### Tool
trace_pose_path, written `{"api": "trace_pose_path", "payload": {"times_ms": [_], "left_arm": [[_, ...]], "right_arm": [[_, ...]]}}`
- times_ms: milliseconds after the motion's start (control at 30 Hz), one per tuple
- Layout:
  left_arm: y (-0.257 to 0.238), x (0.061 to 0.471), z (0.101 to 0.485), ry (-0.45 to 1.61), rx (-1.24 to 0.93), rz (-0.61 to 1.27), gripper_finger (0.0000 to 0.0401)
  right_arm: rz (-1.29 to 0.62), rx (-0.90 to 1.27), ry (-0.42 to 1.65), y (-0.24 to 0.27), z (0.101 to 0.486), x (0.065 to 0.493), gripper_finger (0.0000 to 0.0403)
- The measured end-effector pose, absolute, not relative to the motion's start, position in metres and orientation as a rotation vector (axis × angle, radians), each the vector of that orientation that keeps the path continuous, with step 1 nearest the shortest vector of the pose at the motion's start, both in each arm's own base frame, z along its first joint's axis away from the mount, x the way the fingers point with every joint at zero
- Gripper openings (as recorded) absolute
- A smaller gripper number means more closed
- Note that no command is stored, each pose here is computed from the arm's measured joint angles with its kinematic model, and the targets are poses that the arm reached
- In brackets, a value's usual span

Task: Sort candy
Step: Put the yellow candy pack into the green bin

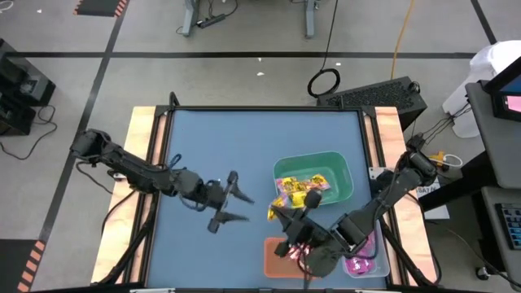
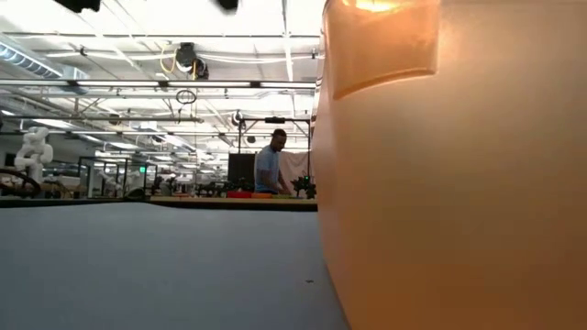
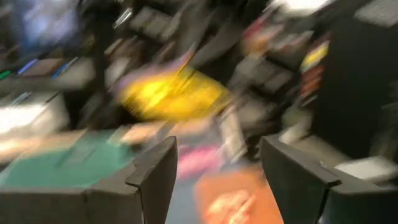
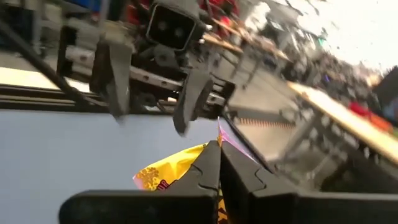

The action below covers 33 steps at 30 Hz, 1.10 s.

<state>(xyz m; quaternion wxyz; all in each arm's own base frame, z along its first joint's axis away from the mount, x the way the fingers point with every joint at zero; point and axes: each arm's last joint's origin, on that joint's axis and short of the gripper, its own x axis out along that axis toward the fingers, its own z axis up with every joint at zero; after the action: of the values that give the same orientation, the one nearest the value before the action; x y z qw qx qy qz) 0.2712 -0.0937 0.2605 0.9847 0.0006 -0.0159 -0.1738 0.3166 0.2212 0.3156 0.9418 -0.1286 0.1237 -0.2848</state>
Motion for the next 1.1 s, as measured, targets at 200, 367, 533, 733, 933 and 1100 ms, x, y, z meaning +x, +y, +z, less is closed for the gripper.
{"api": "trace_pose_path", "payload": {"times_ms": [200, 367, 533, 733, 933, 1100], "left_arm": [[-0.109, 0.283, 0.257, -0.245, -0.067, -0.469, 0.0235], [-0.106, 0.295, 0.243, -0.282, -0.085, -0.415, 0.0235], [-0.105, 0.295, 0.245, -0.321, -0.093, -0.398, 0.0235], [-0.101, 0.296, 0.245, -0.306, -0.153, -0.277, 0.0235], [-0.099, 0.298, 0.241, -0.275, -0.128, -0.275, 0.0235], [-0.099, 0.298, 0.241, -0.271, -0.128, -0.275, 0.0235]], "right_arm": [[-0.372, -0.391, 0.186, 0.23, 0.337, 0.327, 0.0], [-0.369, -0.386, 0.125, 0.224, 0.347, 0.333, 0.0], [-0.653, -0.392, 0.16, 0.217, 0.348, 0.33, 0.0], [-0.68, -0.384, 0.184, 0.214, 0.342, 0.329, 0.0], [-0.638, -0.345, 0.228, 0.206, 0.328, 0.332, 0.0], [-0.658, -0.337, 0.241, 0.199, 0.326, 0.336, 0.0]]}}
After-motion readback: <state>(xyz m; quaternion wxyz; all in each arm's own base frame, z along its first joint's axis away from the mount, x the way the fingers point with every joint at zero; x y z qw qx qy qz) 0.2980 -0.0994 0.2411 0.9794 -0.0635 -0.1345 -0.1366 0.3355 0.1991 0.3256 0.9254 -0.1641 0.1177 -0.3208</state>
